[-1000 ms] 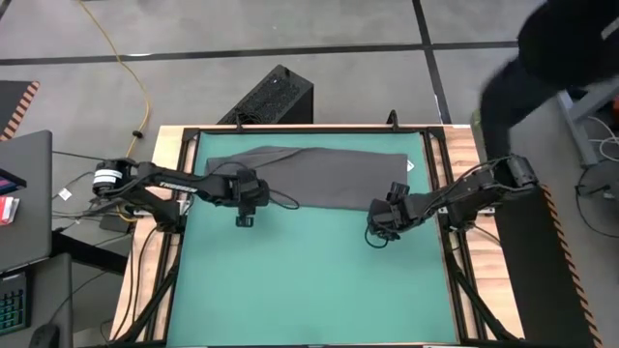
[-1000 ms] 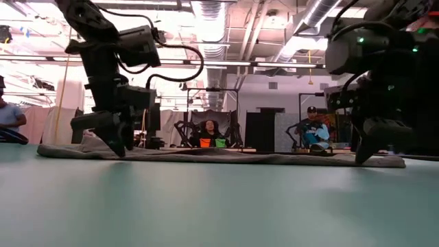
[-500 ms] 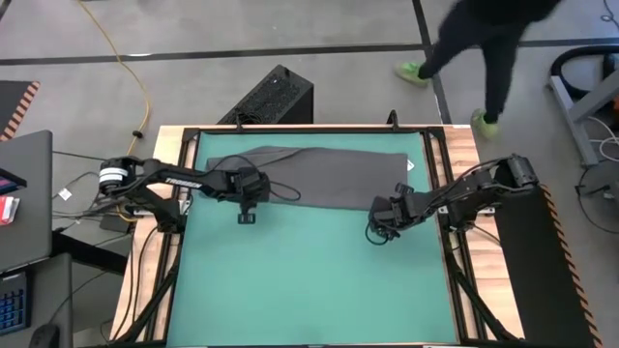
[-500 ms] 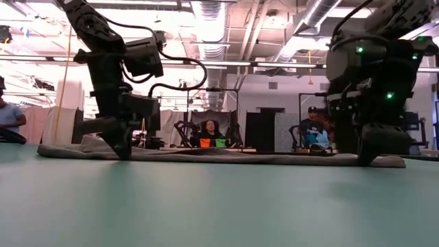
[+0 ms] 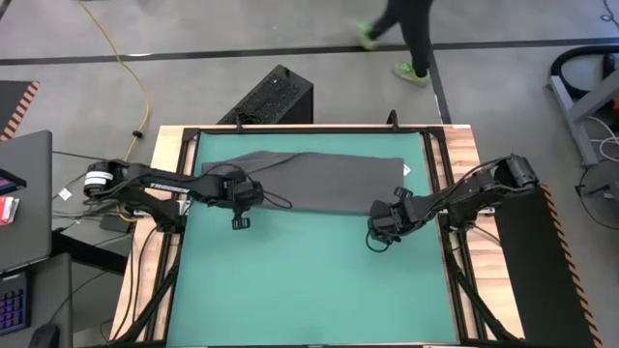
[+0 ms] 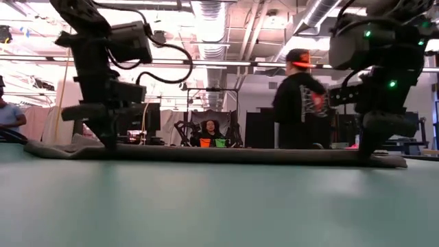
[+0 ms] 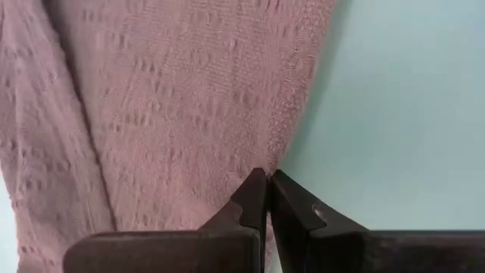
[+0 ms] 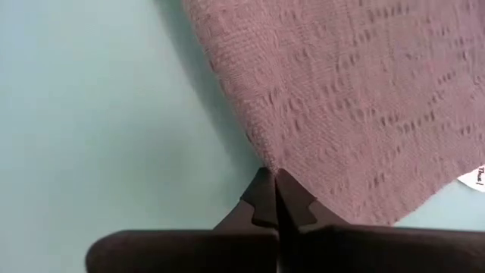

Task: Roll towel
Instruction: Roll the gray towel

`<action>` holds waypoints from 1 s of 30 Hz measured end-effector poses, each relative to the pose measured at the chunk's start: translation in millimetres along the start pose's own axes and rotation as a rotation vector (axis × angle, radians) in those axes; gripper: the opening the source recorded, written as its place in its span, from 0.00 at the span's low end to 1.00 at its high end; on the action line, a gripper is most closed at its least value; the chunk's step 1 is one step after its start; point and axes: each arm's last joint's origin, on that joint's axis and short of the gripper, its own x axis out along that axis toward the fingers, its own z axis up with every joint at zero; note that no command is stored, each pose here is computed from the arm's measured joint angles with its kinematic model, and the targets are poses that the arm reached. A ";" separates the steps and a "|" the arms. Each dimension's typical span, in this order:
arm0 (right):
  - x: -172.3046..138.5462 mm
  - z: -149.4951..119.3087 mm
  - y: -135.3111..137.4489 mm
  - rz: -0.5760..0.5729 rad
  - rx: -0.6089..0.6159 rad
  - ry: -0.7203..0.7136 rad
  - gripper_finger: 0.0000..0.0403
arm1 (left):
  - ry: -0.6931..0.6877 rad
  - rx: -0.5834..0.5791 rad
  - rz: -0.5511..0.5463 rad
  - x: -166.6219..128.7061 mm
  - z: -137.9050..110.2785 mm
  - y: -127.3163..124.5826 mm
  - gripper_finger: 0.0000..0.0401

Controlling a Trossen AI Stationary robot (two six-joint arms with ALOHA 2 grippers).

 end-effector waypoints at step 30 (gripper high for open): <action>-48.0 -60.1 68.6 0.313 0.083 -0.045 0.25 | -0.073 0.101 -0.290 -29.3 -8.9 -84.2 0.25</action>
